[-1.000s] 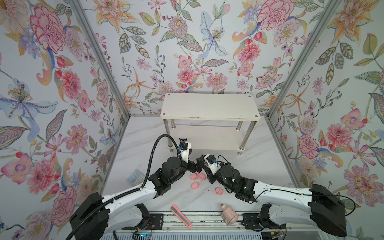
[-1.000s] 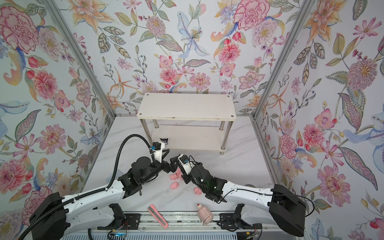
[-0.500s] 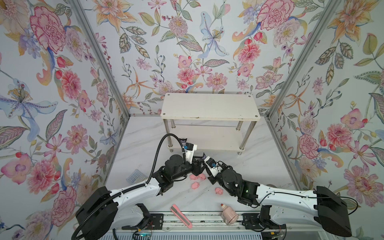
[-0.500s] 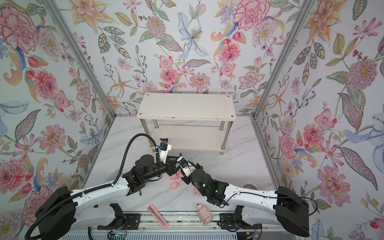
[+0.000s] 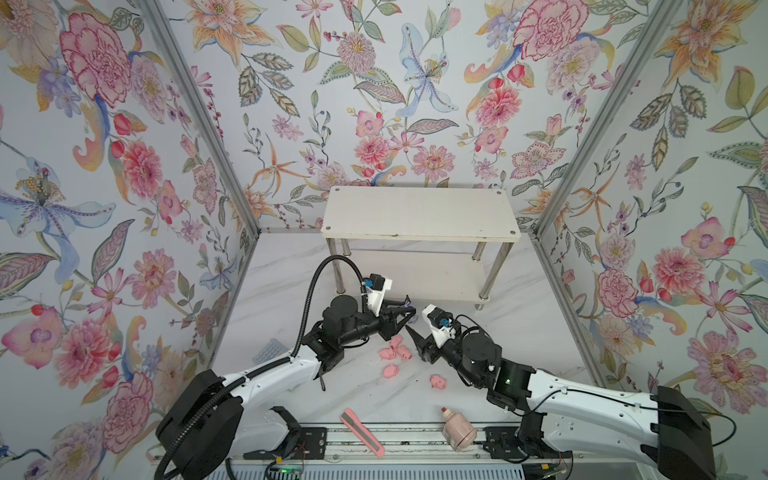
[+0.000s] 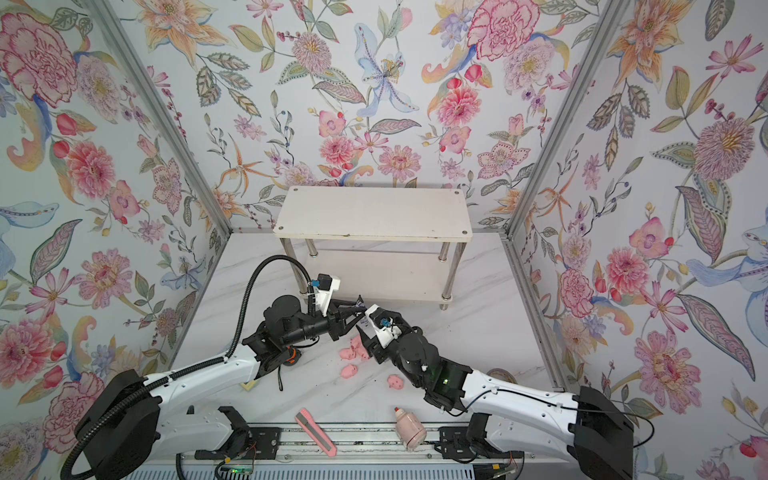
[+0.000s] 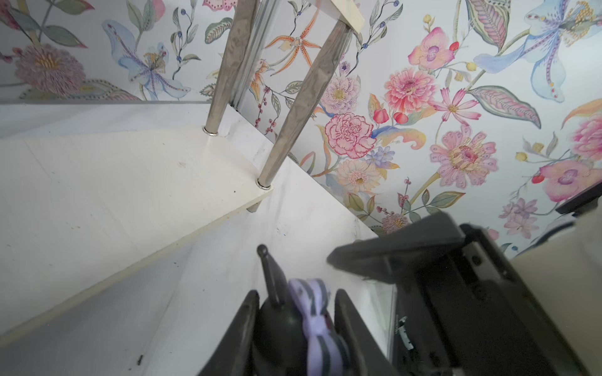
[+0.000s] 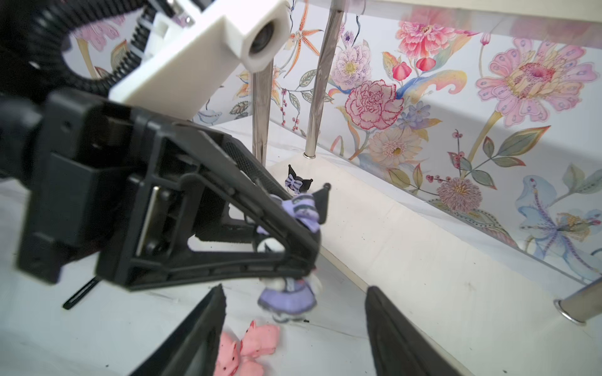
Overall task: Place and organize the plastic toys onto the shelf
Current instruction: 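Carry the figure to the lower shelf with the left gripper while the right withdraws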
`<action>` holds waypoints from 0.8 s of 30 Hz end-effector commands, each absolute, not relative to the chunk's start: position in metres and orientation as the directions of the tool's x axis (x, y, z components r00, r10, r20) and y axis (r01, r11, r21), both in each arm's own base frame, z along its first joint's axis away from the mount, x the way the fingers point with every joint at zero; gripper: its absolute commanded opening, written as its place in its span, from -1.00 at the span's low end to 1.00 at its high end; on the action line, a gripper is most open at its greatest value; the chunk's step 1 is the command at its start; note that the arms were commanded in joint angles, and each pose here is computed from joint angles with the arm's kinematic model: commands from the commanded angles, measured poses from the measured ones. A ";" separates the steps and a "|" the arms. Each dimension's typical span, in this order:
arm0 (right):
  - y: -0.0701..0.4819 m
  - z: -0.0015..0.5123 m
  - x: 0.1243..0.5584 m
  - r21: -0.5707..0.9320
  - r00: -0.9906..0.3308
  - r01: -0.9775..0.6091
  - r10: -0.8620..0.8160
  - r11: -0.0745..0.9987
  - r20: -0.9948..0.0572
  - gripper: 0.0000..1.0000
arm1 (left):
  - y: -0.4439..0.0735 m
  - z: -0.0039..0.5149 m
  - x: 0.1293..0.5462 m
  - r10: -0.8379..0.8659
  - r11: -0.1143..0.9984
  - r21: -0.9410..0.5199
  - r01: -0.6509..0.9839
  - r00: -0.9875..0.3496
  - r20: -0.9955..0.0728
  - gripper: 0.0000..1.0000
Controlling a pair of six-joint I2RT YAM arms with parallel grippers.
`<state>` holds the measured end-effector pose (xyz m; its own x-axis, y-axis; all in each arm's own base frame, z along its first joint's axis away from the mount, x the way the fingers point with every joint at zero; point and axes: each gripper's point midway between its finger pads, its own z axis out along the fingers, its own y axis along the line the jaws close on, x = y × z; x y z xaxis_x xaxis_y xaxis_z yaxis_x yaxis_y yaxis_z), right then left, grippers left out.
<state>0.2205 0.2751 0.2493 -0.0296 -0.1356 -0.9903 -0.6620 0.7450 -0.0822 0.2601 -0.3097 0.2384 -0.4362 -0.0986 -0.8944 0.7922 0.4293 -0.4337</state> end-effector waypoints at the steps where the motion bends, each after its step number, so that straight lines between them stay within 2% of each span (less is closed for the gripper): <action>1: 0.253 0.246 0.214 0.057 -0.138 -0.690 -0.054 0.721 -0.989 0.49 | -0.311 0.258 0.263 -0.002 0.417 -0.172 0.892 -0.188 -0.982 -1.00; 5: 0.207 0.244 0.221 0.144 -0.179 -0.609 0.042 0.780 -0.983 0.54 | -0.314 0.242 0.263 0.126 0.388 0.071 0.919 0.023 -0.992 -1.00; 11: 0.176 0.241 0.222 0.224 -0.199 -0.557 0.133 0.799 -0.971 0.53 | -0.327 0.218 0.269 0.219 0.306 0.244 0.920 0.181 -0.959 -1.00; 17: 0.176 0.238 0.224 0.243 -0.227 -0.559 0.135 0.793 -0.965 0.50 | -0.361 0.191 0.288 0.316 0.146 0.282 0.948 0.225 -0.922 -0.97; 24: 0.174 0.232 0.225 0.250 -0.243 -0.547 0.134 0.799 -0.961 0.47 | -0.371 0.163 0.330 0.376 0.097 0.238 0.967 0.186 -0.908 -0.98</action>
